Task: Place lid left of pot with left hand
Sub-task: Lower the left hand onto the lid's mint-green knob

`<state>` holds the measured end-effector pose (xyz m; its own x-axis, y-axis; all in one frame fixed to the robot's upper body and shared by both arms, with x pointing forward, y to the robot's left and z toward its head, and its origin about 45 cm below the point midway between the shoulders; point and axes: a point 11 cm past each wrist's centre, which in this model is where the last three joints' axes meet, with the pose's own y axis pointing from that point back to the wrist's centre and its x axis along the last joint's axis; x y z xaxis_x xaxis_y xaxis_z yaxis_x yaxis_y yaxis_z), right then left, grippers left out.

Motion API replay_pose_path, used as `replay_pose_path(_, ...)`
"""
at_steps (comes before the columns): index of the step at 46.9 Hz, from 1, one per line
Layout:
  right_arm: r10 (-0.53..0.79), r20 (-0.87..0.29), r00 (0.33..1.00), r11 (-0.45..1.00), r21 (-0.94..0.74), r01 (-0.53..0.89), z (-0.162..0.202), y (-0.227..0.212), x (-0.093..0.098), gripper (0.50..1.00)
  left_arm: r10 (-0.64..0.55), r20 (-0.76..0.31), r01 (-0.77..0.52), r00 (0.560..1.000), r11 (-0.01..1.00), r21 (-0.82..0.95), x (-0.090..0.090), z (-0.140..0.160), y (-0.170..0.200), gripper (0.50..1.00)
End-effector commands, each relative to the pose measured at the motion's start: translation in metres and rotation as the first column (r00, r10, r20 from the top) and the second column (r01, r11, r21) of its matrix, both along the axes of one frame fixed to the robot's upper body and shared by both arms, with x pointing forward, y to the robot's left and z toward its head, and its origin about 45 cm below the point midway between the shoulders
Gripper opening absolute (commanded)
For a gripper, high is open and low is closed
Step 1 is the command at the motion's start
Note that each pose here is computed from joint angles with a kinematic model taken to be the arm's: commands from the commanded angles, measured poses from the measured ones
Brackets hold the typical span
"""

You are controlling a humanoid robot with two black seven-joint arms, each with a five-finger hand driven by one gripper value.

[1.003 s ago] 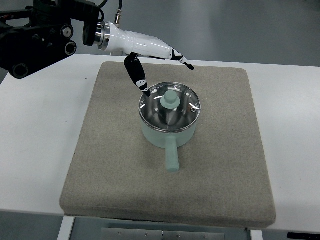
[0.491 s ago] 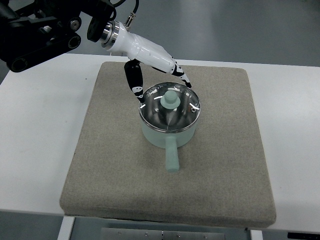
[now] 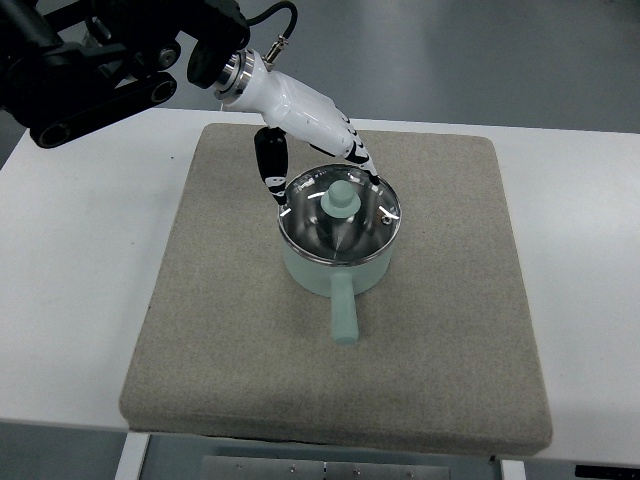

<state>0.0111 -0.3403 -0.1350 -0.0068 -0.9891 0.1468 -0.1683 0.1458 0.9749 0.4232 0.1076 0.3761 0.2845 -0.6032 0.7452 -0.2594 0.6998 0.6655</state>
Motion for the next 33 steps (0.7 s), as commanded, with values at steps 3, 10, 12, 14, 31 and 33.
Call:
replay_pose_path(3, 0.000, 0.000, 1.000, 1.000, 0.000, 0.000, 0.000, 0.000, 0.000, 0.924, 0.003, -0.001, -0.003, 1.000, 1.000, 0.000, 0.001, -0.001, 0.000, 0.990)
replay_pose_path(10, 0.000, 0.000, 1.000, 1.000, 0.000, 0.000, 0.000, 0.000, 0.000, 0.924, -0.001, -0.007, 0.001, 1.000, 1.000, -0.010, 0.000, -0.003, -0.003, 0.992)
replay_pose_path(12, 0.000, 0.000, 1.000, 1.000, 0.000, 0.000, 0.000, 0.000, 0.000, 0.924, 0.000, -0.006, 0.000, 1.000, 1.000, -0.007, 0.001, -0.004, -0.003, 0.992)
replay_pose_path(14, 0.000, 0.000, 1.000, 1.000, 0.000, 0.000, 0.000, 0.000, 0.000, 0.924, 0.001, -0.007, -0.001, 1.000, 1.000, -0.008, 0.001, -0.004, -0.003, 0.992)
replay_pose_path(31, 0.000, 0.000, 1.000, 1.000, 0.000, 0.000, 0.000, 0.000, 0.000, 0.924, 0.021, -0.022, -0.021, 1.000, 0.999, -0.024, 0.008, -0.014, -0.009, 0.984)
replay_pose_path(33, 0.000, 0.000, 1.000, 1.000, 0.000, 0.000, 0.000, 0.000, 0.000, 0.924, 0.019, -0.020, -0.020, 1.000, 0.999, -0.031, 0.008, -0.014, -0.009, 0.984)
